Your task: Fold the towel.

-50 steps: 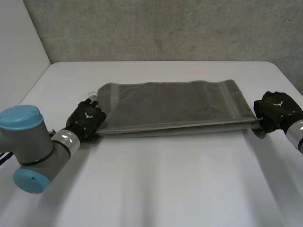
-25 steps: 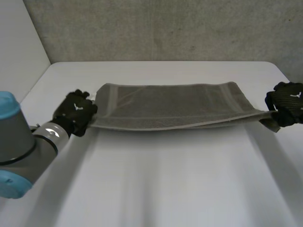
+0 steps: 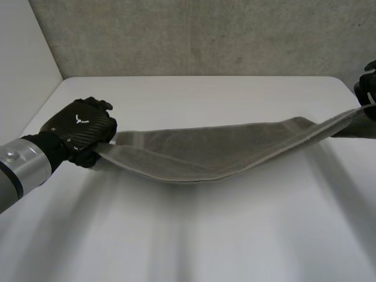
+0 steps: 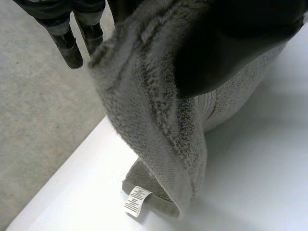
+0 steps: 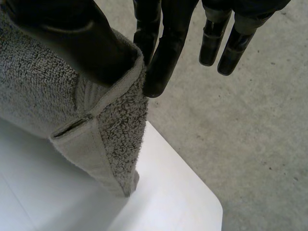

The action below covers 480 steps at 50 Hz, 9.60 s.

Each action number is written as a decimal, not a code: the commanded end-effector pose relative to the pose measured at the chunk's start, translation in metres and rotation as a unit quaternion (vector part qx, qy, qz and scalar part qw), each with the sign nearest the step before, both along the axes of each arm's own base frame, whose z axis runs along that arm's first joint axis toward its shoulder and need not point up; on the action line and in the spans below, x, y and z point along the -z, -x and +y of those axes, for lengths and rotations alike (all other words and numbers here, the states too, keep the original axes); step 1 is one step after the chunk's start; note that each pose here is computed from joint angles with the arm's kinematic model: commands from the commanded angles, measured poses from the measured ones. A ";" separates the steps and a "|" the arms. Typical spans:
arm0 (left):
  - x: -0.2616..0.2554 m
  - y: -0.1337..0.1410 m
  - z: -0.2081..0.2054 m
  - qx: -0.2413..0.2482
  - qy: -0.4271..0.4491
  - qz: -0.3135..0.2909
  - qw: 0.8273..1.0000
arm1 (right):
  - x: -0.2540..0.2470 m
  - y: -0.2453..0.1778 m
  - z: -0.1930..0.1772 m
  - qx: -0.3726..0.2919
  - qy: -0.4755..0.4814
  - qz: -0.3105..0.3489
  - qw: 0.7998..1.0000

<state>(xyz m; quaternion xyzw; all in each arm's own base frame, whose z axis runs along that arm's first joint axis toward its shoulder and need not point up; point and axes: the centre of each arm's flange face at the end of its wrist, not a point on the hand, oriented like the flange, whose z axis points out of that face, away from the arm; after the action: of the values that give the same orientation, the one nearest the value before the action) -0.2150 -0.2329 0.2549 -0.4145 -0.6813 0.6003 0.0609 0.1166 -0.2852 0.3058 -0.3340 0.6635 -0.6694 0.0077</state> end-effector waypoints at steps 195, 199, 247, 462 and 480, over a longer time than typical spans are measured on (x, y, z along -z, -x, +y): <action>0.106 0.038 -0.080 -0.035 -0.013 -0.014 0.999 | 0.173 -0.005 -0.104 0.106 -0.148 0.018 0.983; 0.106 0.038 -0.081 -0.036 -0.013 -0.014 0.999 | 0.170 -0.004 -0.111 0.108 -0.133 0.019 0.985; 0.110 0.036 -0.081 -0.038 -0.018 -0.016 0.999 | 0.169 0.007 -0.172 0.153 -0.051 0.019 0.987; 0.125 0.113 -0.035 -0.008 -0.057 0.061 0.996 | 0.171 -0.134 0.025 -0.089 -0.149 -0.004 0.985; 0.133 0.115 -0.030 -0.007 -0.068 0.058 0.996 | 0.170 -0.134 0.024 -0.087 -0.147 -0.004 0.985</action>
<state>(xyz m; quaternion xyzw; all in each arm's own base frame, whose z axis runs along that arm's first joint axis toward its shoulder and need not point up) -0.3313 -0.2700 0.1177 -0.3695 -0.7172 0.5785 0.1203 0.2508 -0.2604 0.1354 -0.3836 0.7232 -0.5618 0.1190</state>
